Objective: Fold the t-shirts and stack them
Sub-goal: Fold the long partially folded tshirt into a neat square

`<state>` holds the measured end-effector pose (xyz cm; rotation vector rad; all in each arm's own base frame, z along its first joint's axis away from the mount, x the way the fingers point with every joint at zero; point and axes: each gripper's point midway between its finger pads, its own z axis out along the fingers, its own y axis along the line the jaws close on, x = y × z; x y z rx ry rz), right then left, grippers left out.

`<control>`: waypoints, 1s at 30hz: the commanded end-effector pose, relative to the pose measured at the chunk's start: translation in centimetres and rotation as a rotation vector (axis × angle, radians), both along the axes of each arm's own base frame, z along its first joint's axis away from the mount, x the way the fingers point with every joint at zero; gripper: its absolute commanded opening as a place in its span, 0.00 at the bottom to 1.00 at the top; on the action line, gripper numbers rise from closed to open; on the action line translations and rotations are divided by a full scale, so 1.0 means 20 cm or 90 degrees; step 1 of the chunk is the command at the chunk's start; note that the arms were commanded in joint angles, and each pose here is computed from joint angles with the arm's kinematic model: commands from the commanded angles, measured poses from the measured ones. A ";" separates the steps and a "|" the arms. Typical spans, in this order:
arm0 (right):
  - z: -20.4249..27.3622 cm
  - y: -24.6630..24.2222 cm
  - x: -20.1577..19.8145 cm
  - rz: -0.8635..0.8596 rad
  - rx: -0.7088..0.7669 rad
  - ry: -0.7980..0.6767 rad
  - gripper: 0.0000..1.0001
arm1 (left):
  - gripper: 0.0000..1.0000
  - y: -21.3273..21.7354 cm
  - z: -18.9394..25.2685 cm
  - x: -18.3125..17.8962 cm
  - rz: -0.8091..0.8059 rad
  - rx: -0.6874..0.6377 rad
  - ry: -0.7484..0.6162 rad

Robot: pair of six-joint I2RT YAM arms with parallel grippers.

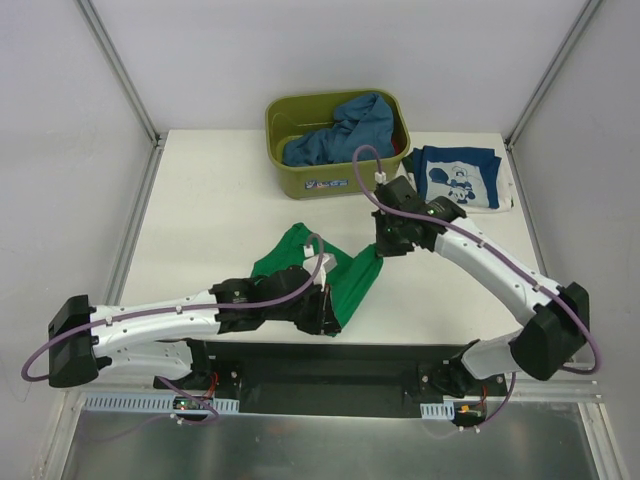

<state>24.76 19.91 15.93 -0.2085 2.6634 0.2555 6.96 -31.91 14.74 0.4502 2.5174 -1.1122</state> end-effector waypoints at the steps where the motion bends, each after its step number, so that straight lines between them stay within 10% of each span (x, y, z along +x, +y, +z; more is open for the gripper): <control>1: 0.09 -0.13 0.05 -0.056 -0.007 -0.074 0.01 | 0.00 -0.13 0.16 -0.11 -0.069 -0.082 0.013; 10: 0.10 -0.16 0.08 -0.072 -0.003 -0.076 0.01 | 0.00 -0.27 0.19 -0.18 -0.134 -0.144 0.035; 30: 0.10 0.18 0.26 0.035 0.008 -0.075 0.01 | 0.00 0.09 0.02 0.09 0.068 -0.128 0.039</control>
